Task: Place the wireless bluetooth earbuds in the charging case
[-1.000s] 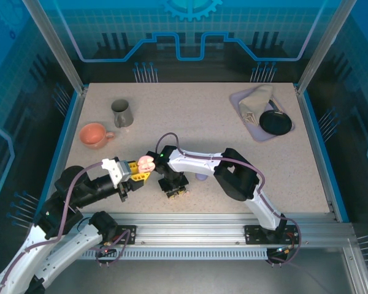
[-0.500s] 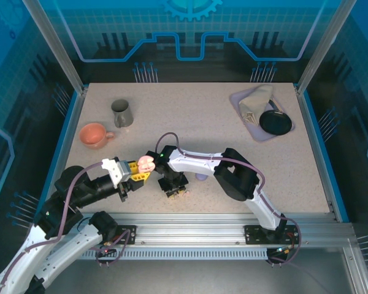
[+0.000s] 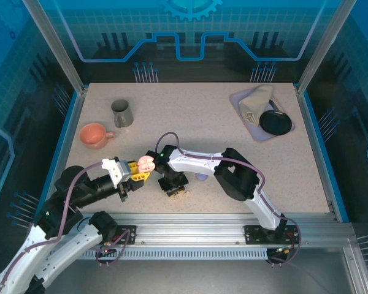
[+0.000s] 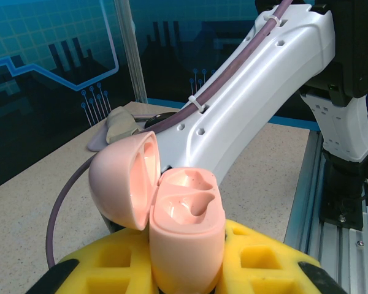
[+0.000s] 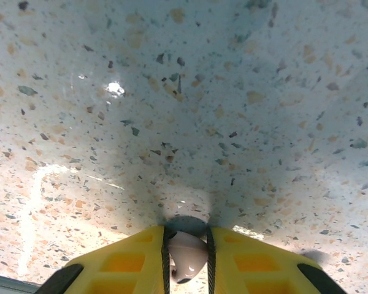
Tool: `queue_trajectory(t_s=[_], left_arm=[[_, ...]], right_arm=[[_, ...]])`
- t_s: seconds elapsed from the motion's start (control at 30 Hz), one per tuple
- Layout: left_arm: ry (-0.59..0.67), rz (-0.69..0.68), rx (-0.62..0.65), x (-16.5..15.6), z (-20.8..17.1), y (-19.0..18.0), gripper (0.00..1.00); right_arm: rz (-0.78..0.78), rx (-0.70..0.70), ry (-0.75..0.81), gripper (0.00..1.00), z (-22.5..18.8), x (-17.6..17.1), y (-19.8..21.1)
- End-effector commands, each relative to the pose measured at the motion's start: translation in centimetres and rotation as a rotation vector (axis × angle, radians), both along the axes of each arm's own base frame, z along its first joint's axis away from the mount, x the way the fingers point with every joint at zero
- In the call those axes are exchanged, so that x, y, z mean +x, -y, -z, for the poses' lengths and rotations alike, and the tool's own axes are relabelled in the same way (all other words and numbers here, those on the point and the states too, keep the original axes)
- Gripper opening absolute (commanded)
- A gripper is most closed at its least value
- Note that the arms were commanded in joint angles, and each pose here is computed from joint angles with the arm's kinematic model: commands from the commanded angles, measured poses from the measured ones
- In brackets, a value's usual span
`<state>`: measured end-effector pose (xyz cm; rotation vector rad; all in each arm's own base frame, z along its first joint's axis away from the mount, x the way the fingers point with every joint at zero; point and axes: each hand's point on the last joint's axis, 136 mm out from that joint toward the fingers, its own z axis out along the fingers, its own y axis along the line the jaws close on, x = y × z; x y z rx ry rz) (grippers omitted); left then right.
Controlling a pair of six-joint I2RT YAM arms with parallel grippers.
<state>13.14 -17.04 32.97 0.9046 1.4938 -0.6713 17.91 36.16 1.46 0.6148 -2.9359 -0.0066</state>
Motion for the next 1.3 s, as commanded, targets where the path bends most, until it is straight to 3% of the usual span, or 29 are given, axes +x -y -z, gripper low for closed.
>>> queue_trajectory(t_s=[0.0,0.43,0.67,1.03,1.27], left_arm=[[0.008,0.004,-0.022,-0.2,-0.4,-0.1,0.0],[-0.013,-0.001,-0.022,0.2,-0.1,0.1,0.0],[-0.091,0.02,-0.076,1.1,0.8,1.4,0.0],[-0.251,0.029,-0.112,3.5,3.7,3.7,0.0],[-0.291,0.114,-0.089,3.7,5.3,5.4,0.0]], right_arm=[[0.015,0.043,0.038,0.22,-0.4,1.2,-0.6],[-0.003,0.2,0.165,0.22,-3.4,2.3,0.4],[-0.022,0.286,0.322,0.22,-7.4,3.5,2.3],[-0.056,0.642,0.617,0.23,-20.4,3.5,8.2],[-0.27,0.858,0.783,0.22,-28.6,0.8,9.2]])
